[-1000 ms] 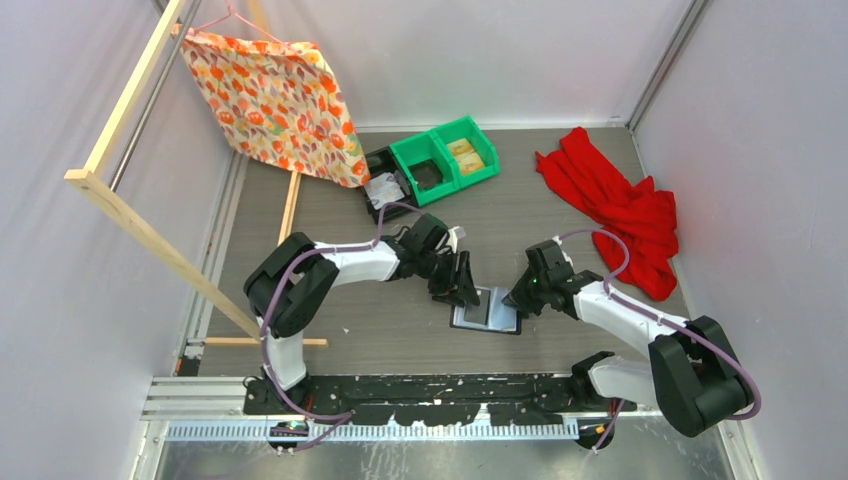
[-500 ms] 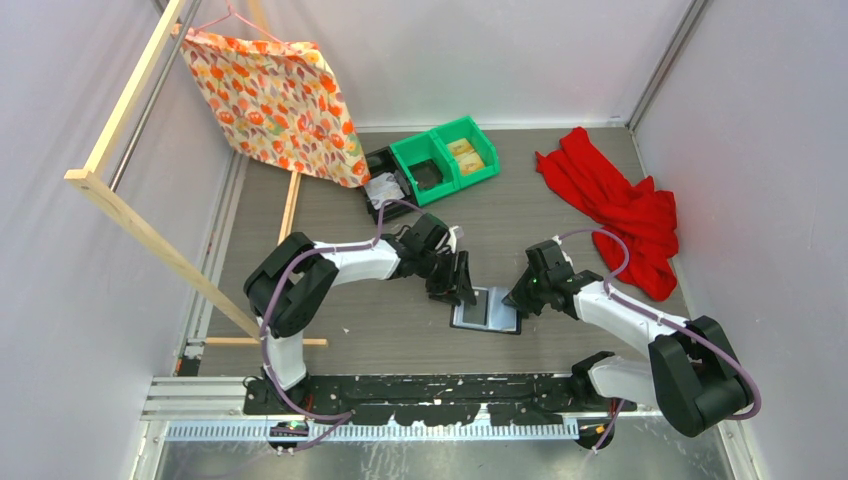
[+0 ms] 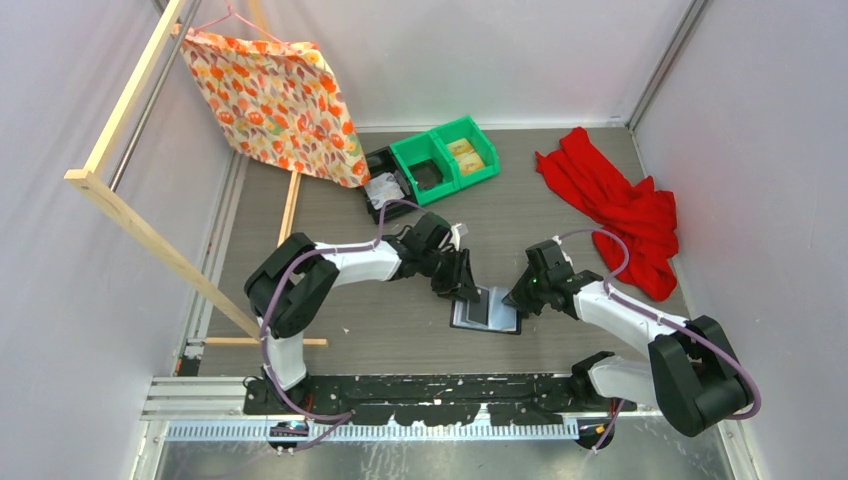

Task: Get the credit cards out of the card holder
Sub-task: Remove the credit card from the card holder.

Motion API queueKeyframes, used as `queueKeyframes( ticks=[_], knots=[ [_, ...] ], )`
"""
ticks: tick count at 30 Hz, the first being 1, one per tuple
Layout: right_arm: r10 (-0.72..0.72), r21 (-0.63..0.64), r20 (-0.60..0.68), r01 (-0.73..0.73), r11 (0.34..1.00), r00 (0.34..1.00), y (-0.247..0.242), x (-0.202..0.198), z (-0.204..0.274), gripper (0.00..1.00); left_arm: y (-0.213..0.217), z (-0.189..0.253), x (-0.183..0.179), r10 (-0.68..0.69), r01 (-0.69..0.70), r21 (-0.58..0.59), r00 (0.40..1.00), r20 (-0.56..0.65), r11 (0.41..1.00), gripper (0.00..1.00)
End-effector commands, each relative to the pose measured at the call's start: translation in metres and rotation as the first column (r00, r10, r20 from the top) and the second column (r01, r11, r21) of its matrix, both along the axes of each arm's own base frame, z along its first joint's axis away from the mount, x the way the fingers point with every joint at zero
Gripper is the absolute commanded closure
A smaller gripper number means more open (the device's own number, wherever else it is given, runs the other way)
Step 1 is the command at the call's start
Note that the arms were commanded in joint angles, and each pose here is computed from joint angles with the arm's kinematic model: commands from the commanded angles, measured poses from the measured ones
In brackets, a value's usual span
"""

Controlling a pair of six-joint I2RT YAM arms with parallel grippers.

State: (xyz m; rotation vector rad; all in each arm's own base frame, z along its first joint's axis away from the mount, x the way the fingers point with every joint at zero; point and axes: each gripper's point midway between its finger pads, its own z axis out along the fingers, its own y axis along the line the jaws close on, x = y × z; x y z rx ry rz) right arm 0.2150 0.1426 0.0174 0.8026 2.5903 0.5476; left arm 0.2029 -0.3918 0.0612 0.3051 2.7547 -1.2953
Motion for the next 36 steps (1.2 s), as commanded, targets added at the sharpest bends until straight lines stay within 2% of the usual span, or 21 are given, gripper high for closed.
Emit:
queueKeyframes(
  ticks=[1, 6, 8, 16, 23, 30, 36],
  knots=[
    [-0.02, -0.101, -0.069, 0.013, 0.995, 0.997, -0.021, -0.016, -0.024, 0.89, -0.009, 0.01, 0.001, -0.012, 0.013, -0.049, 1.0, 0.017, 0.999, 0.68],
    [0.008, -0.069, -0.067, -0.012, 0.998, 0.998, -0.015, -0.018, -0.019, 0.89, -0.005, 0.0, 0.001, -0.007, 0.008, -0.016, 1.0, 0.005, 1.0, 0.87],
    [0.03, -0.035, -0.037, -0.031, 0.999, 0.999, -0.01, -0.017, -0.012, 0.89, -0.002, -0.004, -0.002, -0.02, 0.02, 0.004, 1.0, 0.0, 1.0, 0.99],
    [0.13, 0.082, 0.162, -0.144, 0.986, 0.978, 0.011, -0.008, 0.034, 0.77, 0.008, -0.008, -0.001, -0.031, 0.031, 0.026, 0.999, 0.01, 0.999, 0.99],
    [0.192, 0.298, 0.337, -0.297, 0.907, 0.922, 0.051, -0.007, 0.07, 0.66, 0.008, -0.007, 0.006, -0.035, 0.035, -0.064, 0.999, -0.004, 0.997, 1.0],
    [0.2, 0.359, 0.315, -0.312, 0.88, 0.928, 0.062, -0.007, 0.067, 0.62, 0.011, -0.018, 0.006, -0.031, 0.03, -0.041, 0.999, -0.023, 0.999, 0.99],
    [0.204, 0.369, 0.231, -0.279, 0.887, 0.951, 0.062, -0.01, 0.036, 0.62, 0.012, -0.021, 0.007, -0.017, 0.016, -0.034, 1.0, -0.022, 0.999, 0.99]
  ],
)
